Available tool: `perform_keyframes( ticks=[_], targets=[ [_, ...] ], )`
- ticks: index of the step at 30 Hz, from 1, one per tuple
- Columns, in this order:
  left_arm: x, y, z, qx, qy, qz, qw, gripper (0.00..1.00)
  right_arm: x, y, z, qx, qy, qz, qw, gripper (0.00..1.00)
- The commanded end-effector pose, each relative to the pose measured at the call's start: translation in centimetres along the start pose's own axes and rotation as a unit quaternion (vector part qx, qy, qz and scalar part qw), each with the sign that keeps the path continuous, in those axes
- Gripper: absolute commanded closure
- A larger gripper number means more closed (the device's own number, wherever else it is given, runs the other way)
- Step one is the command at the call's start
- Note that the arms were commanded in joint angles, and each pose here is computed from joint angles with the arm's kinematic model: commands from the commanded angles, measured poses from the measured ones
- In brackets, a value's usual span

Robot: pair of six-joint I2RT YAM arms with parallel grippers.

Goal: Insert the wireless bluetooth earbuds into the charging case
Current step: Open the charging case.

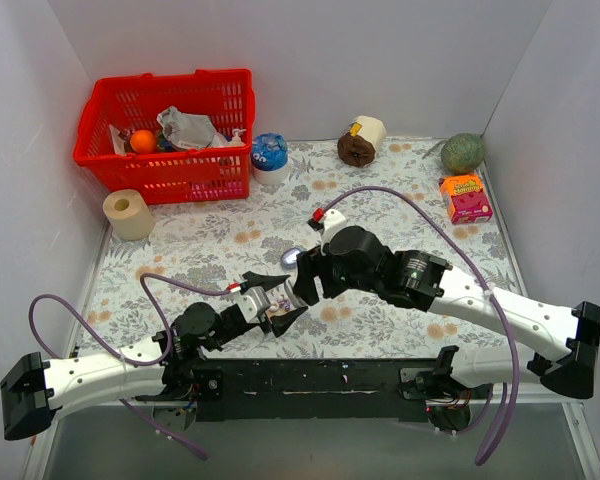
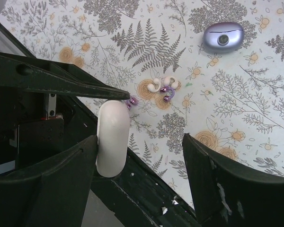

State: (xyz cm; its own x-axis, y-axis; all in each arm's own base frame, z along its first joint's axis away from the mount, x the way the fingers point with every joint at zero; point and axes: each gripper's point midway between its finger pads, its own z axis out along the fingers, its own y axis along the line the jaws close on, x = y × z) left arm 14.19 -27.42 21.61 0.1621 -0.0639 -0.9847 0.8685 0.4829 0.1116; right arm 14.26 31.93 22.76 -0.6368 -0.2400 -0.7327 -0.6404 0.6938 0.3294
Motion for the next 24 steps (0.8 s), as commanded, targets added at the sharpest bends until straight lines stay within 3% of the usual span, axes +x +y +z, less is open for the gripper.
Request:
perform_keyframes(
  ticks=[1, 12, 16, 24],
  targets=[
    [-2.3, 0.3, 0.3, -0.005, -0.027, 0.006, 1.0, 1.0, -0.9, -1.1, -1.0, 0.011, -0.026, 0.015, 0.999, 0.22],
    [-1.8, 0.4, 0.4, -0.011, -0.021, 0.003, 1.0, 1.0, -1.5, -2.4, -2.0, 0.028, -0.057, 0.039, 0.997, 0.27],
    [-1.8, 0.5, 0.4, -0.013, -0.02, 0.002, 1.0, 1.0, -3.6, -0.6, -3.2, -0.022, -0.102, 0.032, 0.994, 0.27],
    [-1.8, 0.7, 0.5, -0.018, -0.019, 0.001, 1.0, 1.0, -3.2, 1.0, -1.8, -0.057, -0.073, 0.016, 0.996, 0.35]
  ],
)
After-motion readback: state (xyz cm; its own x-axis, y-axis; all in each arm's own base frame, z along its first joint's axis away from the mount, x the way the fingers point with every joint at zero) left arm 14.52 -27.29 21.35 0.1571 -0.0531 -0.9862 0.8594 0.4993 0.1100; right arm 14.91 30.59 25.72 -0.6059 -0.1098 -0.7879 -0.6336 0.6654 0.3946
